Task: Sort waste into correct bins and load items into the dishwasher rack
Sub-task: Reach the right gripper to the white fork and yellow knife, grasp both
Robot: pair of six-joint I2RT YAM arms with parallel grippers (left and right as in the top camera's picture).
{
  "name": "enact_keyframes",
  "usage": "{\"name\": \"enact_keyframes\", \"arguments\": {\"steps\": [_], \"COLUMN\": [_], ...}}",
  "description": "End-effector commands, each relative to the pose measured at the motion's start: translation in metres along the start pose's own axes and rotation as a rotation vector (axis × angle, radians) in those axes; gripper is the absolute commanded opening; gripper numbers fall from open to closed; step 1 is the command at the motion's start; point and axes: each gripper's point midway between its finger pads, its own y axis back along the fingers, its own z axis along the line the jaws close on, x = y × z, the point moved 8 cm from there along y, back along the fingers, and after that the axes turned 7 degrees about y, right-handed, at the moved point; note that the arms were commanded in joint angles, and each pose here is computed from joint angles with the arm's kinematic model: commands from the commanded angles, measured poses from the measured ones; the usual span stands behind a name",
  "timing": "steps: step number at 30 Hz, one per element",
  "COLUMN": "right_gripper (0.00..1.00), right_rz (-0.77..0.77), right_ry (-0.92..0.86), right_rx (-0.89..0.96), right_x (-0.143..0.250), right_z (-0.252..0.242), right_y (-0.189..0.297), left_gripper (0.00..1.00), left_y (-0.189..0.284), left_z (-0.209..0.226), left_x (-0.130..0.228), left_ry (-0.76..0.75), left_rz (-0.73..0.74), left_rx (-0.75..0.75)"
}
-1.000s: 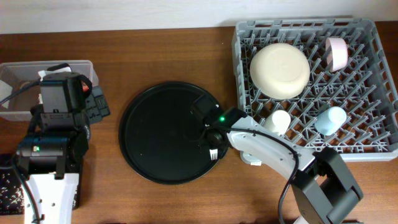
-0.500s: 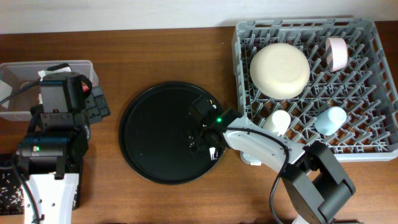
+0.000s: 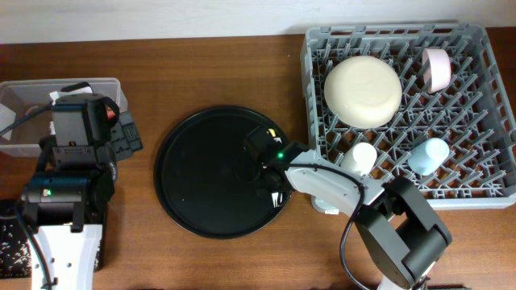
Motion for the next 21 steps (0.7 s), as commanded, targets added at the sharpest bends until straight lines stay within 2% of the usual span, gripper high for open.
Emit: {"name": "enact_keyframes", "arguments": {"steps": [1, 3, 15, 16, 19, 21], "right_gripper": [0.51, 0.47, 0.45, 0.37, 0.3, 0.28], "right_rz": [0.008, 0.015, 0.059, 0.058, 0.059, 0.059], "right_ry": [-0.013, -0.013, -0.017, -0.029, -0.033, -0.033], "right_rx": [0.039, 0.042, 0.08, 0.08, 0.08, 0.08], "right_x": [0.002, 0.004, 0.011, 0.011, 0.011, 0.011], "right_z": [-0.005, -0.006, -0.01, -0.01, -0.011, -0.011], "right_y": [-0.008, -0.009, -0.03, -0.03, -0.03, -0.03], "left_gripper": [0.99, 0.99, 0.99, 0.99, 0.99, 0.99], "left_y": [0.003, 0.003, 0.003, 0.003, 0.003, 0.003], "left_z": [0.003, 0.003, 0.003, 0.003, 0.003, 0.003], "left_x": [-0.001, -0.001, -0.001, -0.001, -0.001, -0.001], "left_ry": [0.014, 0.015, 0.014, 0.014, 0.014, 0.014], "left_rz": [-0.01, -0.011, -0.01, -0.01, -0.01, -0.01], "left_rx": [-0.014, -0.014, -0.014, -0.014, -0.014, -0.014]}}
